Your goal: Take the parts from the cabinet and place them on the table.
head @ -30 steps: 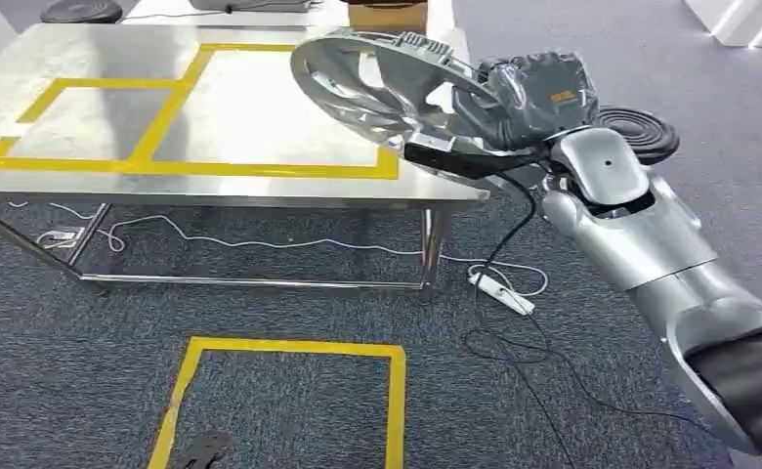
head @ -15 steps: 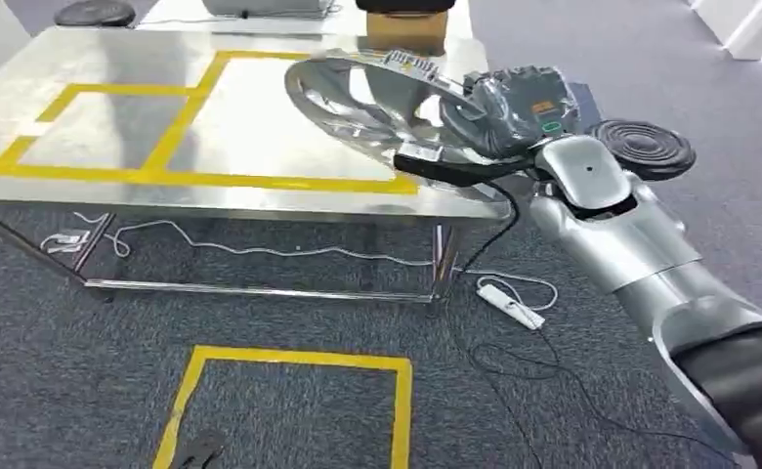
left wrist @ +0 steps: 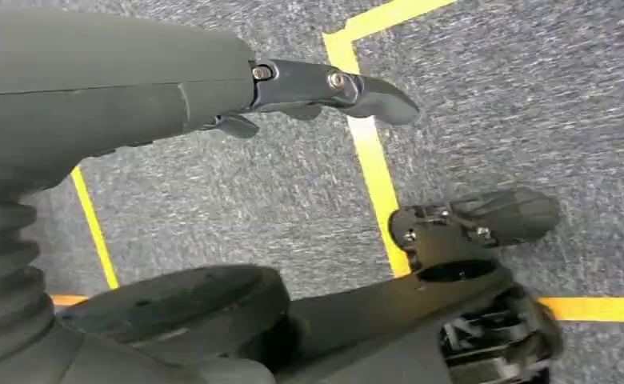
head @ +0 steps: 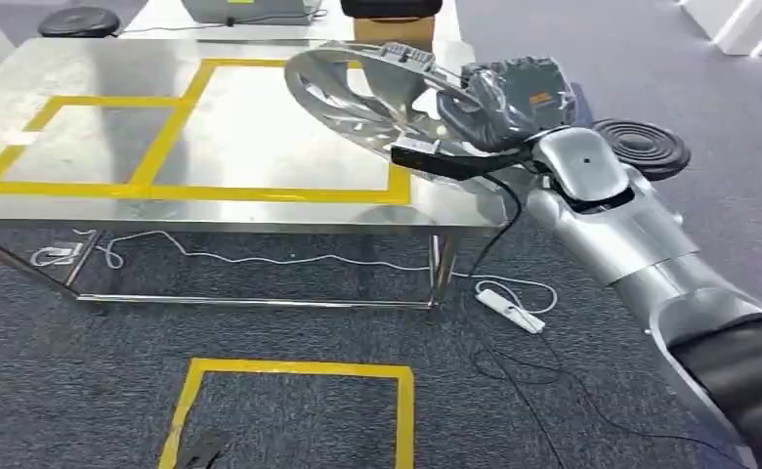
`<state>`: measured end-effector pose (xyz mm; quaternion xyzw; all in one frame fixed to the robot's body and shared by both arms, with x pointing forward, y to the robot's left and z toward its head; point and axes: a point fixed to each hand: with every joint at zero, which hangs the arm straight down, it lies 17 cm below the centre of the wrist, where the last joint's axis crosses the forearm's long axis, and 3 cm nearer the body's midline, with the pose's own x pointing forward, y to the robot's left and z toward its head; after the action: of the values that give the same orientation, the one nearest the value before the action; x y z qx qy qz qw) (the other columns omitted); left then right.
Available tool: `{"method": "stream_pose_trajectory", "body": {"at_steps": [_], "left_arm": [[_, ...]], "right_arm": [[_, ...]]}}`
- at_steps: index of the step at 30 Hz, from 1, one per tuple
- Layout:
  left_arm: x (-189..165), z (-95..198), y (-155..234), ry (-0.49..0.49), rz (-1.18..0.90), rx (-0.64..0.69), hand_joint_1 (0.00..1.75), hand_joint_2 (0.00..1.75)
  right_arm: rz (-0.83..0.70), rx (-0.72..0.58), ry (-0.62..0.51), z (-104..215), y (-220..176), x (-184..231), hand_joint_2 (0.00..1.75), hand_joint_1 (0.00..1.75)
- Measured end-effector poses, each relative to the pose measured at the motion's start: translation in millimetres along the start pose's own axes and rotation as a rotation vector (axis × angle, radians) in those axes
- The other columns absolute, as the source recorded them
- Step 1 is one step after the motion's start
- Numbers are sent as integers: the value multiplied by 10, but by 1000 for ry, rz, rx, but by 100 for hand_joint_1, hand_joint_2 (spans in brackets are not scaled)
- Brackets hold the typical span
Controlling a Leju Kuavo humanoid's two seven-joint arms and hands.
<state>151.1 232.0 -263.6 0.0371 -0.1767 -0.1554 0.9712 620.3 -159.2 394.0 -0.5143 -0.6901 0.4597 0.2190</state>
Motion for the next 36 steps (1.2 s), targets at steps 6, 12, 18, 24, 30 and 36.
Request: {"method": "stream_pose_trajectory", "body": {"at_steps": [6, 12, 18, 24, 30, 36], "left_arm": [[-7, 0, 3, 1, 1, 0, 0, 175], [-57, 7, -14, 8, 2, -2, 0, 175], [-15, 2, -1, 2, 5, -1, 0, 175], [-19, 1, 3, 2, 8, 1, 0, 175], [-16, 1, 7, 2, 9, 2, 0, 175], [-12, -2, 28, 0, 10, 6, 0, 175]], "right_arm": [[0, 4, -3, -1, 17, 16, 0, 175], [-9, 37, 1, 104, 194, 37, 0, 175], [-2, -3, -5, -16, 13, 66, 0, 175], [-10, -1, -14, -19, 38, 186, 0, 175], [-15, -7, -22, -41, 2, 262, 0, 175], [-14, -18, -32, -73, -66, 296, 0, 175]]}}
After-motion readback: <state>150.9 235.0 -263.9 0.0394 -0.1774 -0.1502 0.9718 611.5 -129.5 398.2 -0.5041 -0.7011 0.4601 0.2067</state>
